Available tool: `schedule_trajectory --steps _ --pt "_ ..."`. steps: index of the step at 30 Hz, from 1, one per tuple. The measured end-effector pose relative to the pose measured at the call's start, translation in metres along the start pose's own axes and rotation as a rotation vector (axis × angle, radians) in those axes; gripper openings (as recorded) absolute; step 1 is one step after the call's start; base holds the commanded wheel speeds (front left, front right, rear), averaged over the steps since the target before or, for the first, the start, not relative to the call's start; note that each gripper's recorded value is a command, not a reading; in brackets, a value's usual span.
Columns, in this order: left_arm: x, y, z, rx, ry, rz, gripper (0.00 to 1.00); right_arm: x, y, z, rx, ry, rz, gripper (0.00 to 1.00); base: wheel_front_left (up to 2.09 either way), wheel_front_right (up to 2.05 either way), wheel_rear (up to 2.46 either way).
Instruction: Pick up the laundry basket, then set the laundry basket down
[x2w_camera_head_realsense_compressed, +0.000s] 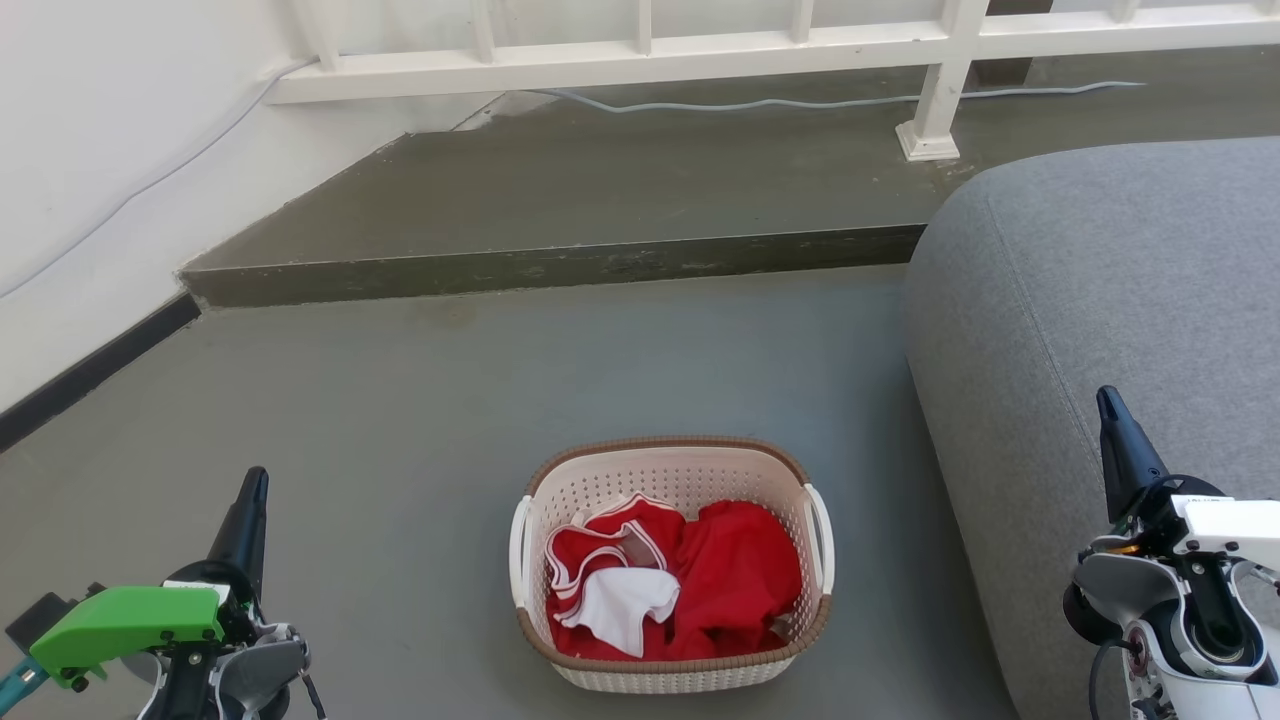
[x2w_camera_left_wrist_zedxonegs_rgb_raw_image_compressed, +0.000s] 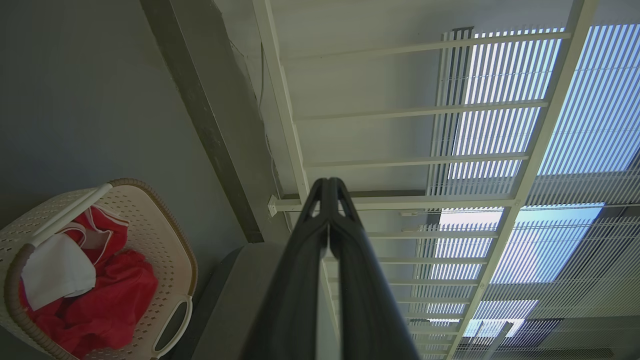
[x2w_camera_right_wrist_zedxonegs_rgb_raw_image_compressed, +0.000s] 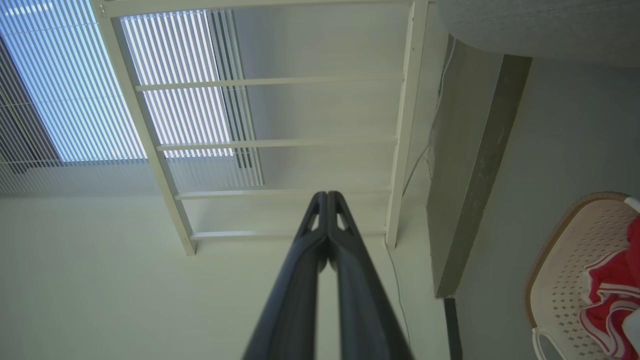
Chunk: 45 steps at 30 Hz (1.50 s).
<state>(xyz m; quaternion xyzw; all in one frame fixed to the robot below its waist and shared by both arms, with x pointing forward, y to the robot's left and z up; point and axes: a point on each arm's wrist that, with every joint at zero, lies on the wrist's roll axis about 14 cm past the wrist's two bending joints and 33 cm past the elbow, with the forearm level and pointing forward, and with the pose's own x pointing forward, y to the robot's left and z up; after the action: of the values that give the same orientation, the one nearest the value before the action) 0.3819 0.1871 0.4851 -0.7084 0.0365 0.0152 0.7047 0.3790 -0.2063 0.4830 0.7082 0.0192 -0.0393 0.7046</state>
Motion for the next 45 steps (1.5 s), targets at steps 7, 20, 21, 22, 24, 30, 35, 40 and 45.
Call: schedule_trajectory --steps 7,20,21,22,24,30,35,40,45 --pt "0.0 -0.0001 0.0 -0.001 0.0 -0.001 0.0 0.0 0.0 -0.0001 0.001 0.0 0.0 0.0 0.0 0.0 0.0" --pt "0.0001 -0.0003 0.0 -0.002 -0.001 -0.001 0.0 0.0 -0.0001 -0.001 0.003 0.002 0.0 0.0 0.0 0.0 0.0" --pt "0.0001 -0.0003 0.0 -0.002 -0.001 -0.001 0.0 0.0 -0.0001 -0.001 0.003 0.002 0.0 0.0 0.0 0.0 0.0" --pt "0.0001 -0.0004 0.0 -0.002 -0.001 -0.001 0.0 0.0 -0.0001 -0.001 0.003 0.002 0.0 0.0 0.0 0.0 0.0" --pt "0.0001 -0.0003 0.0 -0.002 -0.001 -0.001 0.0 0.0 -0.0001 -0.001 0.003 0.002 0.0 0.0 0.0 0.0 0.0" --pt "0.0001 -0.0004 0.0 -0.002 -0.001 -0.002 0.0 0.0 -0.0001 -0.0011 0.004 0.002 0.0 0.0 0.0 0.0 0.0" --pt "0.0001 -0.0006 -0.0001 -0.002 -0.001 -0.002 0.0 0.0 -0.0001 -0.001 0.004 0.002 0.0 0.0 0.0 0.0 0.0" --pt "0.0001 -0.0007 0.0 -0.002 -0.001 -0.002 0.0 0.0 0.0 -0.0009 0.004 0.002 0.0 0.0 0.0 0.0 0.0" --pt "0.0001 -0.0008 -0.0001 -0.002 -0.001 -0.003 0.0 0.0 -0.0001 -0.0009 0.004 0.002 0.0 0.0 0.0 0.0 0.0"
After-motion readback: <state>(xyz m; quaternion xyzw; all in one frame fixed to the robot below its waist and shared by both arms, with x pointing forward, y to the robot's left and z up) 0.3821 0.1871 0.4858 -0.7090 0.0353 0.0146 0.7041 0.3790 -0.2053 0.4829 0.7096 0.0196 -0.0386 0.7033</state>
